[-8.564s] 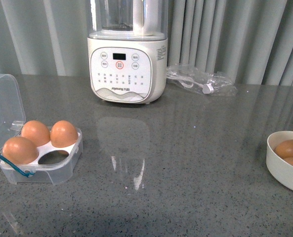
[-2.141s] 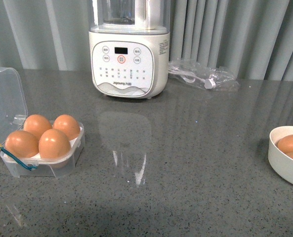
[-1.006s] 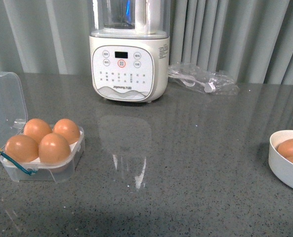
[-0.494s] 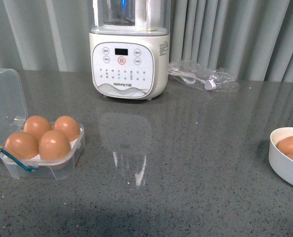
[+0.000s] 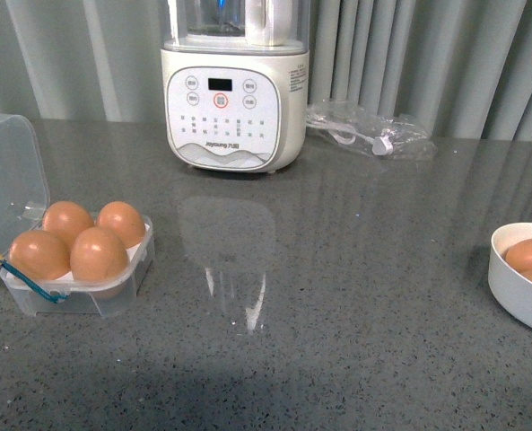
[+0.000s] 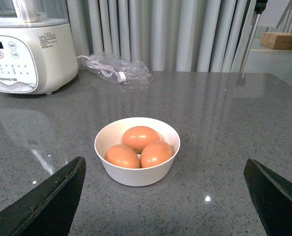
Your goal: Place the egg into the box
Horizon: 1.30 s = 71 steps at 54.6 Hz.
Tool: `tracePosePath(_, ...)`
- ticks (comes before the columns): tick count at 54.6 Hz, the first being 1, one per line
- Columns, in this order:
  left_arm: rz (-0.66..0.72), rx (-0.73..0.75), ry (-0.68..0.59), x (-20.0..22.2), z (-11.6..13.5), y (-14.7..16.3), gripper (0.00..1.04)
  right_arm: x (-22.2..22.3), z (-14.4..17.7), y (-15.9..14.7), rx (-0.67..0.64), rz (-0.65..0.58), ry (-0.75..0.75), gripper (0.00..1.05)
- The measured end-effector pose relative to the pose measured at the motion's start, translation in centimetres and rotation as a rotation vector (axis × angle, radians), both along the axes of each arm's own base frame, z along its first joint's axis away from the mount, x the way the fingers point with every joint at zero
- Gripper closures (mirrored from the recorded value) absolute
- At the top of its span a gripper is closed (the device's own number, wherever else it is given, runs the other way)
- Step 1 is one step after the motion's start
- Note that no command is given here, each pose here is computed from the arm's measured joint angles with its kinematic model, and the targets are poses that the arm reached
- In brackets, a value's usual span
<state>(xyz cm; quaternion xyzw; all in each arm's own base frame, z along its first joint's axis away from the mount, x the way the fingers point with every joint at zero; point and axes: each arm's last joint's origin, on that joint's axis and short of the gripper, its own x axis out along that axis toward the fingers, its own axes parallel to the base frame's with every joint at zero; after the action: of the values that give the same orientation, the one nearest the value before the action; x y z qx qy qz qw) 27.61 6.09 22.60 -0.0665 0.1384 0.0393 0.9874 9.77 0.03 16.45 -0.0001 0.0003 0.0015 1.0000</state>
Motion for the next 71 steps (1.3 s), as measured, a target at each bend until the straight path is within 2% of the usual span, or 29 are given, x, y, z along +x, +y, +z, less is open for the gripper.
tracePosePath(16, -0.066, 0.003, 0.023, 0.1, -1.4, -2.3, 0.07, 0.0, 0.0, 0.0, 0.0, 0.0, 0.0, 0.07)
tracePosePath(32, -0.199, 0.018, -0.025, -0.4, -0.2, -7.2, 0.07, 0.0, 0.0, 0.0, 0.0, 0.0, 0.0, 0.07)
tracePosePath(42, -0.334, 0.022, -0.015, -1.3, 0.1, -10.8, 0.07, 0.0, 0.0, 0.0, 0.0, 0.0, 0.0, 0.07)
tracePosePath(48, -0.358, 0.039, -0.015, -2.0, 0.4, -11.7, 0.07, 0.0, 0.0, 0.0, 0.0, 0.0, 0.0, 0.07)
tracePosePath(56, -0.313, 0.057, -0.084, -3.2, 2.3, -11.5, 0.07, 0.0, 0.0, 0.0, 0.0, 0.0, 0.0, 0.07)
tracePosePath(65, -0.235, 0.122, -0.235, -7.2, 6.3, -10.9, 0.07, 0.0, 0.0, 0.0, 0.0, 0.0, 0.0, 0.07)
tracePosePath(71, -0.222, 0.162, -0.279, -10.1, 7.2, -10.6, 0.07, 0.0, 0.0, 0.0, 0.0, 0.0, 0.0, 0.07)
